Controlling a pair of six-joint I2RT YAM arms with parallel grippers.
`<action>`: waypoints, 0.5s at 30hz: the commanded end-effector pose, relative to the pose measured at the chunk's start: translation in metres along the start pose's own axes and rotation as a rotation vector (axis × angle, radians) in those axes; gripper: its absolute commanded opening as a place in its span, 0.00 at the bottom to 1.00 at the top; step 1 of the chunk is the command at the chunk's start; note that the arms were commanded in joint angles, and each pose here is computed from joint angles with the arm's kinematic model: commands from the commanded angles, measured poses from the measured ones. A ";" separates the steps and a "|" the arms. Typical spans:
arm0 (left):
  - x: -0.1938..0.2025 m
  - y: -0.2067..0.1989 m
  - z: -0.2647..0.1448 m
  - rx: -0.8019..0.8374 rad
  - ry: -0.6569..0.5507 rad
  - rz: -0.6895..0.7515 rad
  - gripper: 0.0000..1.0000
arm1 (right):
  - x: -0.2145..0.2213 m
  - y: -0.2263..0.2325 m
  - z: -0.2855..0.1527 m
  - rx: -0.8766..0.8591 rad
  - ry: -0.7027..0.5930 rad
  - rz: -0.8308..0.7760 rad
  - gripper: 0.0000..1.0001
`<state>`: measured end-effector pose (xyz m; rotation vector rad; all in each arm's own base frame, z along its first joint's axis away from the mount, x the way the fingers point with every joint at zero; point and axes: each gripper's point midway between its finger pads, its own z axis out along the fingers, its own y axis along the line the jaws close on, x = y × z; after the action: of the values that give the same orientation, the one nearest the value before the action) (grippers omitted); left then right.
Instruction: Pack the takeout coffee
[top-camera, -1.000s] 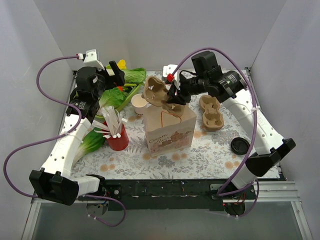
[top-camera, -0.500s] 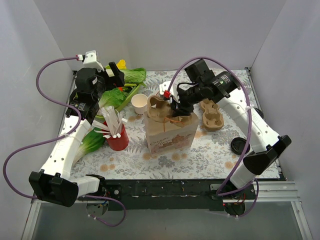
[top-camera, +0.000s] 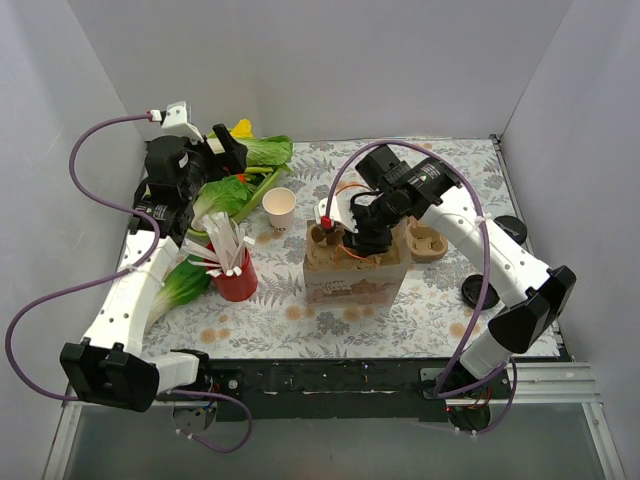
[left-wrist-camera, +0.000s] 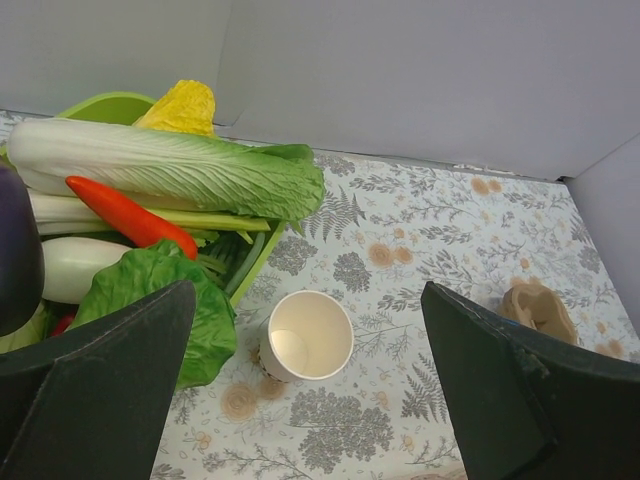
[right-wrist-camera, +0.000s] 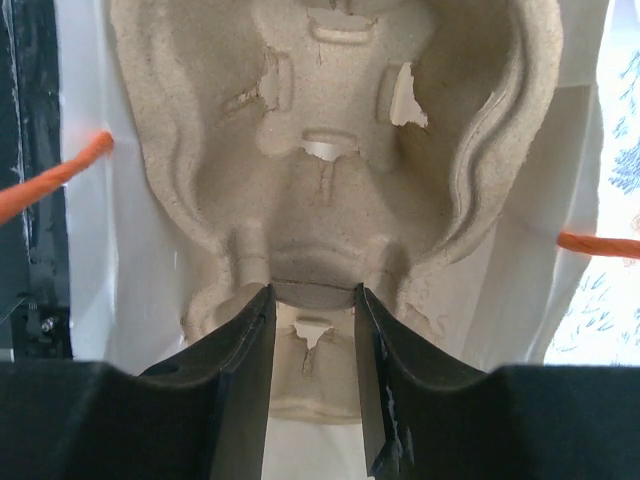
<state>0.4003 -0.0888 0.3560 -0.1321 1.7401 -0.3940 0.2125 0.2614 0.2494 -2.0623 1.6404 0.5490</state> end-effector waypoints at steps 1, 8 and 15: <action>-0.004 -0.006 0.001 0.066 0.004 -0.042 0.98 | 0.007 0.012 -0.019 0.043 0.025 -0.022 0.01; 0.001 -0.008 0.011 0.116 0.033 -0.060 0.98 | 0.023 0.022 -0.015 0.042 0.089 -0.009 0.01; -0.010 -0.011 0.017 0.129 0.012 -0.037 0.98 | 0.009 0.028 -0.036 0.098 0.027 -0.011 0.01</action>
<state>0.4158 -0.0983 0.3345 -0.1077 1.8007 -0.5184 0.1994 0.2353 0.2472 -2.0676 1.6822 0.4358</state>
